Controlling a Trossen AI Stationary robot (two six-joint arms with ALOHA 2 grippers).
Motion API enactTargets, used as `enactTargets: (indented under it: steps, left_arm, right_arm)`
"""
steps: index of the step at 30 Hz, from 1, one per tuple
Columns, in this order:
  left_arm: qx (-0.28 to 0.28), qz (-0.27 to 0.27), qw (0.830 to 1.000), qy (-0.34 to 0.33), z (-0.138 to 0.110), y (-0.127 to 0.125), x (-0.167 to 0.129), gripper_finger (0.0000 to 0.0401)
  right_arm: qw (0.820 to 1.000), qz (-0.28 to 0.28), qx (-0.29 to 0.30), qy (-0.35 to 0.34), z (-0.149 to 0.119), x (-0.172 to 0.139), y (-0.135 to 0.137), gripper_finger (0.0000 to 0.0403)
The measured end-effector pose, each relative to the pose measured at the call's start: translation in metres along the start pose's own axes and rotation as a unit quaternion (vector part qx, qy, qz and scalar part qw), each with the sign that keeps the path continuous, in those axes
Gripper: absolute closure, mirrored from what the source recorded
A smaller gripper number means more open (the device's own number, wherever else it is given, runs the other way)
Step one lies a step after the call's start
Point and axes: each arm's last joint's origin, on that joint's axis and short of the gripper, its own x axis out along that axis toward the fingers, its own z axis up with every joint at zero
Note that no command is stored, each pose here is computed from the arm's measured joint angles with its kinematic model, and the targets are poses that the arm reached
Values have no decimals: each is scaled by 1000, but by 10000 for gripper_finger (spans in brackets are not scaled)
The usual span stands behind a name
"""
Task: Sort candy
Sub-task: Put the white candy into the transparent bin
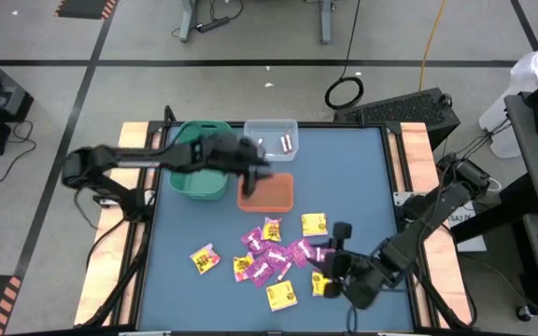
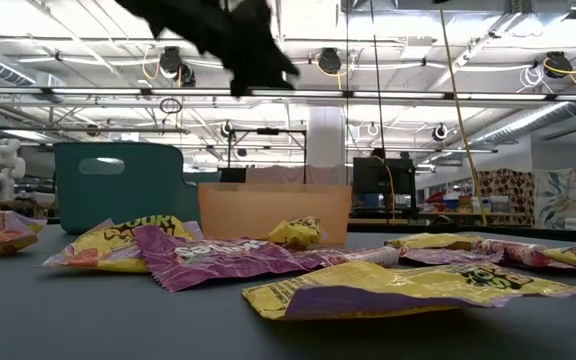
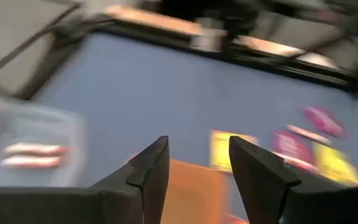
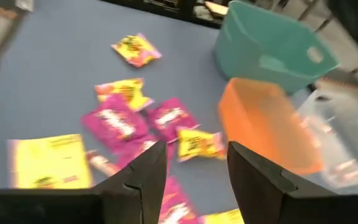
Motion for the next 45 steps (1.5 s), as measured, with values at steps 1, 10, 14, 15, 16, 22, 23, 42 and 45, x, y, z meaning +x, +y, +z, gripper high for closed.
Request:
enactTargets:
  steps: [1, 10, 14, 15, 16, 22, 23, 42, 45]
  left_arm:
    - [14, -11, 1000, 0, -1, -16, -5, 228]
    - [93, -9, 996, -4, -30, -125, -34, 228]
    - [78, 22, 997, 7, -42, -147, -41, 228]
    - [74, 24, 997, 11, -45, -150, -43, 228]
    - [71, 23, 997, 13, -47, -154, -45, 228]
    - [58, 11, 998, 15, -67, -173, -51, 228]
    - [54, 9, 998, 12, -70, -175, -51, 228]
    - [4, -35, 999, -8, -102, -213, -30, 228]
    - [4, -35, 999, -8, -102, -213, -29, 228]
  right_arm:
    - [1000, 5, 11, 3, -3, -5, 3, 243]
    - [987, 1, 146, 72, -31, -25, 7, 243]
    - [975, -18, 197, 101, -46, -22, 3, 243]
    - [970, -20, 214, 109, -50, -21, 3, 243]
    - [965, -19, 233, 119, -54, -20, 3, 243]
    - [944, -25, 306, 123, -78, -11, 3, 243]
    - [945, -21, 304, 115, -82, -7, 4, 243]
    - [949, -87, 271, 136, -110, 68, 34, 245]
    - [943, -125, 248, 183, -112, 73, 35, 245]
